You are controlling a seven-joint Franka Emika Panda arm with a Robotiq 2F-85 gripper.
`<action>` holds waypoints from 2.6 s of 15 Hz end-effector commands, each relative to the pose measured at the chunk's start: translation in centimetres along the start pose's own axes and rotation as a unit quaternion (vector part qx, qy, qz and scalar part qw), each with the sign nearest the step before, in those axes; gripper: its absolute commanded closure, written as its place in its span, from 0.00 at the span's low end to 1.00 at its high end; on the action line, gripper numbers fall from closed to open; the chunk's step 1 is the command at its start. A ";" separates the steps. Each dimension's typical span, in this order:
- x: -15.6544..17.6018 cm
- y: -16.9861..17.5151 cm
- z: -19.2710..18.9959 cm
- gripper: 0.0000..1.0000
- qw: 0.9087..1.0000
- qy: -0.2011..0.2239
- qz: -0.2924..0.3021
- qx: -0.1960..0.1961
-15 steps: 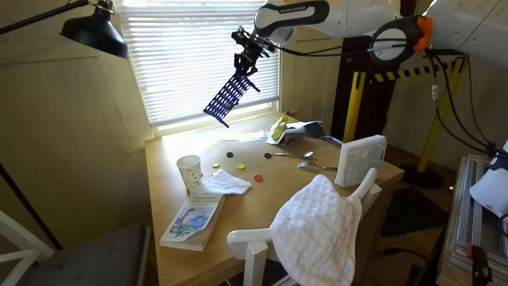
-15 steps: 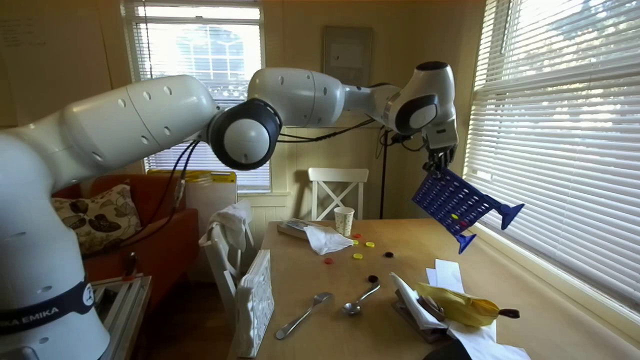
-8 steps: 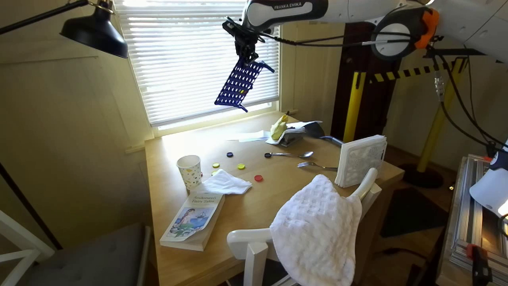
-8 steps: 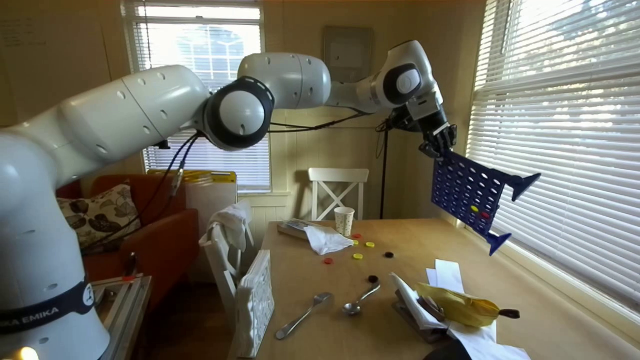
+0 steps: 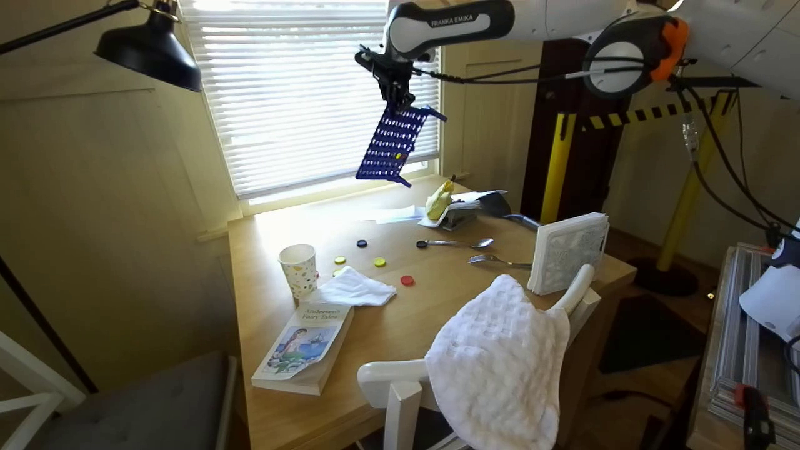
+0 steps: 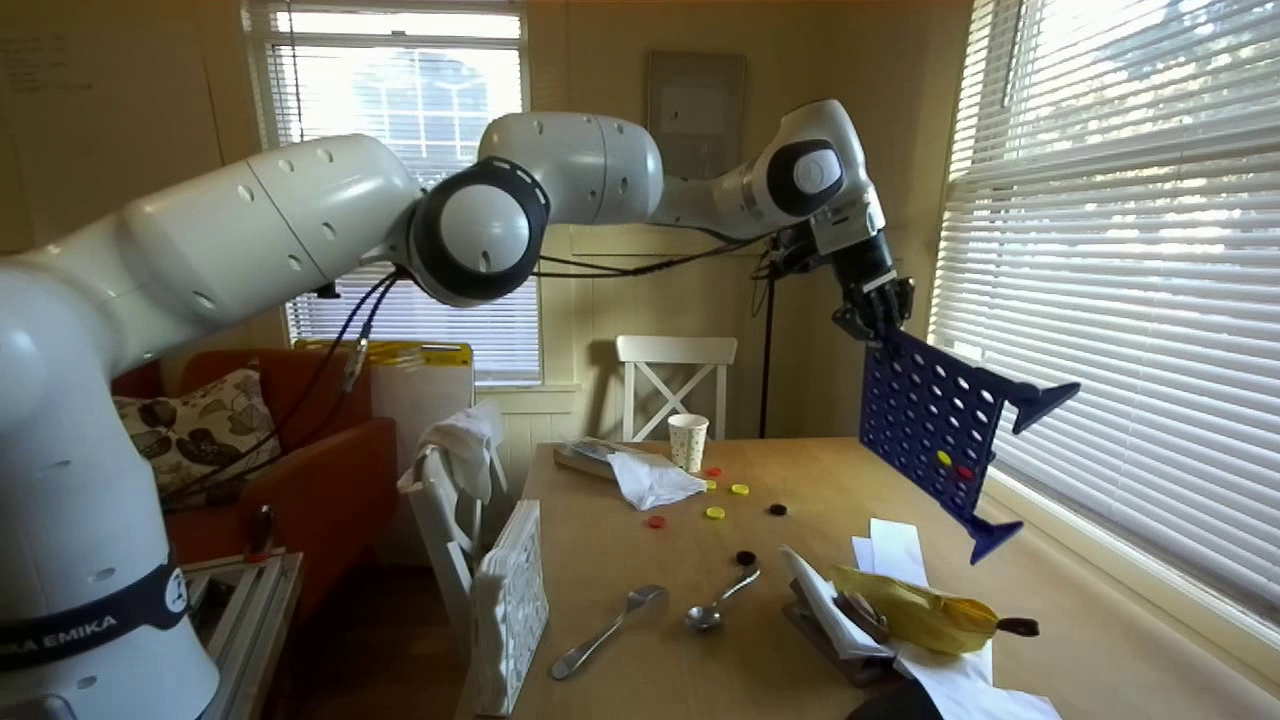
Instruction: Take out the items in the blue object
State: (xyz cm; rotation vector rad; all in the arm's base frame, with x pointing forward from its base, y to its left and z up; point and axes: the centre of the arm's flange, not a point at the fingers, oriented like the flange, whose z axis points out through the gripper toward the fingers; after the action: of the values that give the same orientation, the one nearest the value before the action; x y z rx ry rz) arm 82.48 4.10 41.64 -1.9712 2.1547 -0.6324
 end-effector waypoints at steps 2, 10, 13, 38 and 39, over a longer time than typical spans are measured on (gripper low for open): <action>-1.7 0.9 3.8 0.96 0.992 0.111 0.019 -0.065; -9.6 0.9 3.5 0.96 0.949 0.303 -0.035 -0.079; -11.1 1.4 4.6 0.96 0.925 0.363 -0.061 -0.096; -15.7 3.2 -0.9 0.96 0.941 0.227 -0.142 0.207; -16.2 3.3 -1.8 0.96 0.940 0.210 -0.141 0.231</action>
State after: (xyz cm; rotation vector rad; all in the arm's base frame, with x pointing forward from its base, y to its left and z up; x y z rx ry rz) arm 82.02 19.33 37.01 -2.1362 1.7921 -1.5443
